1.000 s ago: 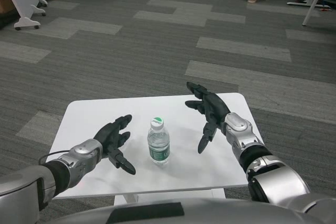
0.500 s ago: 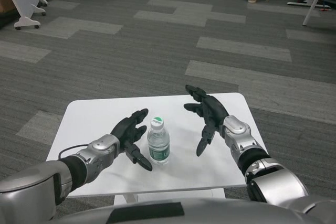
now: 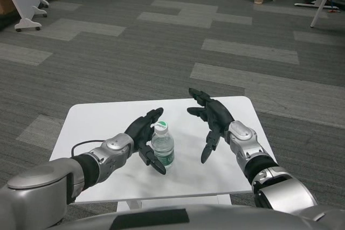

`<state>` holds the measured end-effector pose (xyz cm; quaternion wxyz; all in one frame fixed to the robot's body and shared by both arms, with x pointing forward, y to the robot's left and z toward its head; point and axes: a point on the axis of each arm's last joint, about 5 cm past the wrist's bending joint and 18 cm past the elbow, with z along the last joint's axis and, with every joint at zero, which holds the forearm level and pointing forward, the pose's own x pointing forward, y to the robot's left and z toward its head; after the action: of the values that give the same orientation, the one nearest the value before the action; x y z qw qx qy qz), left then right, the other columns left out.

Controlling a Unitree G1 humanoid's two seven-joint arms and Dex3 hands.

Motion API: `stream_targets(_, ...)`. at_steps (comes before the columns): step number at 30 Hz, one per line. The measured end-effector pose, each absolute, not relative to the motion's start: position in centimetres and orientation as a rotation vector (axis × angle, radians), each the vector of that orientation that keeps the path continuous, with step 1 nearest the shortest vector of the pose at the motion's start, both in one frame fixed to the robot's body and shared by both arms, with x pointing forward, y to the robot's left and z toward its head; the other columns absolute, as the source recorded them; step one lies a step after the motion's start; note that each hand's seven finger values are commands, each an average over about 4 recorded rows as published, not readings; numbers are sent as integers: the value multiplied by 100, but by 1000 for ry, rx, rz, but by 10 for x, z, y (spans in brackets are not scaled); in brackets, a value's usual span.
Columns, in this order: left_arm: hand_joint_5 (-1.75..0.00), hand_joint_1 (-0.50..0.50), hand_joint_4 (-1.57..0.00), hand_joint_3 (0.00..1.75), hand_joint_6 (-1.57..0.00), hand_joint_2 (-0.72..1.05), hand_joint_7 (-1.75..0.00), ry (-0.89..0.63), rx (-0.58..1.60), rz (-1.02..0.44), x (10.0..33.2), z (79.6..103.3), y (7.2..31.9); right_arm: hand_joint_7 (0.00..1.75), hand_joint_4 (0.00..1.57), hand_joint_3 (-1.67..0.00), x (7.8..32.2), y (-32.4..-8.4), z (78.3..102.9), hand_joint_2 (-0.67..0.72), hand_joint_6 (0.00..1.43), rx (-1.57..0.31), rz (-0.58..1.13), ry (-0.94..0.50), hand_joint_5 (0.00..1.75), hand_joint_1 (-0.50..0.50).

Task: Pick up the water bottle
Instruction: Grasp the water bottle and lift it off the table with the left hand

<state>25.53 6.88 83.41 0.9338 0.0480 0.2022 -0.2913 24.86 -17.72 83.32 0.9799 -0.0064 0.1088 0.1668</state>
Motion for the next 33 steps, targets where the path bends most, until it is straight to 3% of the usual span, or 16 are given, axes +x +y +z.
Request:
stream_targets(7,-10,50,0,9,0,-46,0,421,124,-616,254,833,68,0,0,-8,249,-177,834,72,0,-13,337,213,68,-23)
stream_targets(11,-10,50,0,9,0,-46,0,431,134,-625,254,833,67,0,0,-8,248,-177,833,72,0,-13,337,214,58,-22)
stream_targets(33,-10,50,0,9,0,-46,0,488,207,-604,257,831,72,0,0,-8,247,-174,834,72,0,-23,360,197,58,-25)
